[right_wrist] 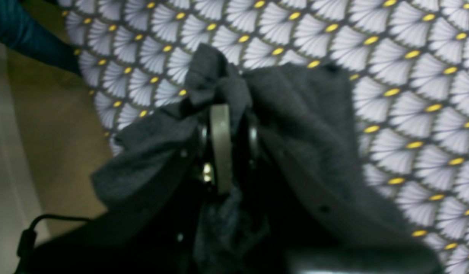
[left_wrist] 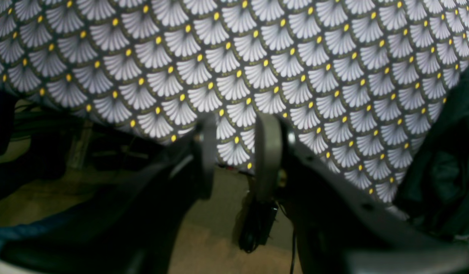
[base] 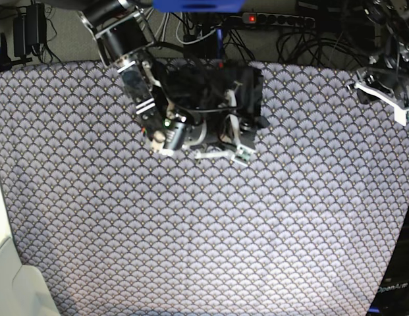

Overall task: Fold the T-shirt properly
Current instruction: 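Press the folded bundle with the right gripper, then release and withdraw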

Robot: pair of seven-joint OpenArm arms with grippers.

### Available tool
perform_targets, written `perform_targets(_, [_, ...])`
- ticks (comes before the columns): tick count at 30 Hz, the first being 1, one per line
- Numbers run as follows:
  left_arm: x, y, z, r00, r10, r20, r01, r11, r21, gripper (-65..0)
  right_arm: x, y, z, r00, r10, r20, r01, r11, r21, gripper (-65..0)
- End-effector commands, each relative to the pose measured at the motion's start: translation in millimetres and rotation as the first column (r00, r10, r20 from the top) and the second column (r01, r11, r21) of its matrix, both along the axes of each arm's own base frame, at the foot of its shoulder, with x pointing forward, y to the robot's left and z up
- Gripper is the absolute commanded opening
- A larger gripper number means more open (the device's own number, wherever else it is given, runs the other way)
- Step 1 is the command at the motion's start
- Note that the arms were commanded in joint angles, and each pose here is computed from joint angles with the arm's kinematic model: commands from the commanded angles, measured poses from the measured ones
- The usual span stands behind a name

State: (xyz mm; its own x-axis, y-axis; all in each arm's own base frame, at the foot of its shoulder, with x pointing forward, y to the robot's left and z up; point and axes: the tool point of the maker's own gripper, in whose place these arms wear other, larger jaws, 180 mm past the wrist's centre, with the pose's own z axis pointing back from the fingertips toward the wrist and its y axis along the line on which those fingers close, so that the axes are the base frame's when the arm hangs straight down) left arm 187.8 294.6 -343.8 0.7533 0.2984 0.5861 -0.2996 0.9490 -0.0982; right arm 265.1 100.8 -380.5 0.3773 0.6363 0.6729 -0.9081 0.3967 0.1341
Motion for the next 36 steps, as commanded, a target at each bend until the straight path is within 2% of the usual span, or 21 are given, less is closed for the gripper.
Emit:
perform_targets(1, [5.1, 3.4, 8.7, 1.000, -0.005, 0.030, 0.005, 1.000, 0.018, -47.6, 10.2, 10.1, 18.8, 0.999, 0.002, 0.043, -0.004, 0.998, 0.056, -65.0])
perform_targets(14, [4.9, 3.3, 8.5, 1.000, -0.005, 0.028, 0.005, 1.000, 0.018, -47.6, 37.5, 7.7, 40.5, 0.993, -0.007, 0.116, 0.000, 0.998, 0.058, -64.8])
perform_targets(23, [10.3, 2.7, 11.3, 0.999, -0.007, 0.042, 0.006, 1.000, 0.016, -47.6, 33.0, 8.8, 36.1, 0.995, -0.001, 0.104, -0.004, 0.999, 0.054, -64.2])
perform_targets(26, [10.7, 1.8, 11.0, 0.999, -0.010, 0.042, 0.009, 1.000, 0.015, -47.6, 31.4, 6.6, 23.5, 0.998, -0.002, 0.067, -0.001, 0.999, 0.035, -63.7])
perform_targets(28, [12.6, 1.4, 12.0, 0.999, -0.009, 0.048, 0.009, 1.000, 0.014, -47.6, 29.9, 3.7, 10.0, 1.000, -0.003, 0.027, 0.003, 1.000, 0.013, -59.5])
perform_targets(31, [13.1, 1.4, 12.3, 0.999, -0.009, 0.049, 0.009, 1.000, 0.014, -47.6, 35.9, 1.0, 5.8, 1.000, -0.006, 0.017, 0.006, 1.000, -0.004, -50.3])
perform_targets(36, [14.8, 1.0, 13.1, 0.999, -0.011, 0.054, 0.010, 1.000, 0.014, -47.6, 40.3, 2.9, 21.8, 0.998, -0.007, 0.062, 0.006, 1.000, 0.017, -33.0])
